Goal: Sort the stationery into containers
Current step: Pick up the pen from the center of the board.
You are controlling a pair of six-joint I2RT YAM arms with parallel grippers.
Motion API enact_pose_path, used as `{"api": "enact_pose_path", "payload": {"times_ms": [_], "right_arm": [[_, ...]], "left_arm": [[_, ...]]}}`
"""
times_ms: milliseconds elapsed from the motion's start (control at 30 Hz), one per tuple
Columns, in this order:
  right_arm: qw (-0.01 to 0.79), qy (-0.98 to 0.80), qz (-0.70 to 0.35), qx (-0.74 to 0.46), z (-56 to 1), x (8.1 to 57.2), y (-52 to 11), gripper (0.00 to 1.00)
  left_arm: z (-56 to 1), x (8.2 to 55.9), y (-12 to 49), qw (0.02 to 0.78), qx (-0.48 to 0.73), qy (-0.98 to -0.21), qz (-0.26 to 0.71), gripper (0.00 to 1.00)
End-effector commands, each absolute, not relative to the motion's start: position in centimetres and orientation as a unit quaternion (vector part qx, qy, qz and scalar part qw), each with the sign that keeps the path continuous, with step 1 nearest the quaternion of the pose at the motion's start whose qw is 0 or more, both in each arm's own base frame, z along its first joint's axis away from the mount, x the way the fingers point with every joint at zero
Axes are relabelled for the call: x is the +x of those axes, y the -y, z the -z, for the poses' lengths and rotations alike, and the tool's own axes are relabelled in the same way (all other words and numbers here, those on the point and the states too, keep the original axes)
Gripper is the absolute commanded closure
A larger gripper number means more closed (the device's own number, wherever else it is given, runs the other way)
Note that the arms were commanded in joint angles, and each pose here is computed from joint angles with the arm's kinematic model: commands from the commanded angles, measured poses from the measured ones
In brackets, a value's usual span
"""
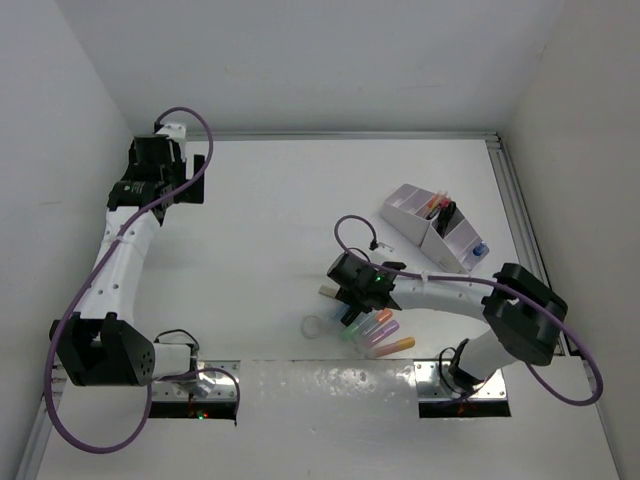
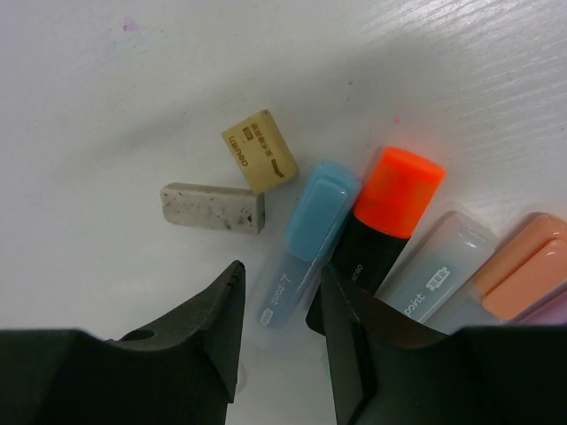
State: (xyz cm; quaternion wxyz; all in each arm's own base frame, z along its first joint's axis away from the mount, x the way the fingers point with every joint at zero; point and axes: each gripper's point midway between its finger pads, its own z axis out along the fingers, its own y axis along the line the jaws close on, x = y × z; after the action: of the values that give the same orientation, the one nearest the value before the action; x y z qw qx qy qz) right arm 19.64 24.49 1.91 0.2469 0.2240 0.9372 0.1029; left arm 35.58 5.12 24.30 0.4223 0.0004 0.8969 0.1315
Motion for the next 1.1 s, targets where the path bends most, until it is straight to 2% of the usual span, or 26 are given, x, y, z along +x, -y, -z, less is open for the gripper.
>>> {"api": "enact_pose_path", "payload": {"times_ms": [0,833,1067], "right_arm": [[0.249,-0.932,-0.121,0.232,-2.4,19.9,-25.6,0.61],[0.235,-0.951,-0.062,0.189,0.3,20.6,-25.7,0.64],[0.242,-0.954,-0.039,0.172,0.6,21.0,-25.1,0.83]], "left_arm": [[-25.6,36.0,-4.7,0.450,-0.005,-0.884,-0.126,0.00],[-25.5,35.8,-5.2,0.447,-0.007,-0.883,-0.139,0.00],[-25.6,35.8,-5.3,0.448,-0.008,-0.882,-0.142,0.00]]}}
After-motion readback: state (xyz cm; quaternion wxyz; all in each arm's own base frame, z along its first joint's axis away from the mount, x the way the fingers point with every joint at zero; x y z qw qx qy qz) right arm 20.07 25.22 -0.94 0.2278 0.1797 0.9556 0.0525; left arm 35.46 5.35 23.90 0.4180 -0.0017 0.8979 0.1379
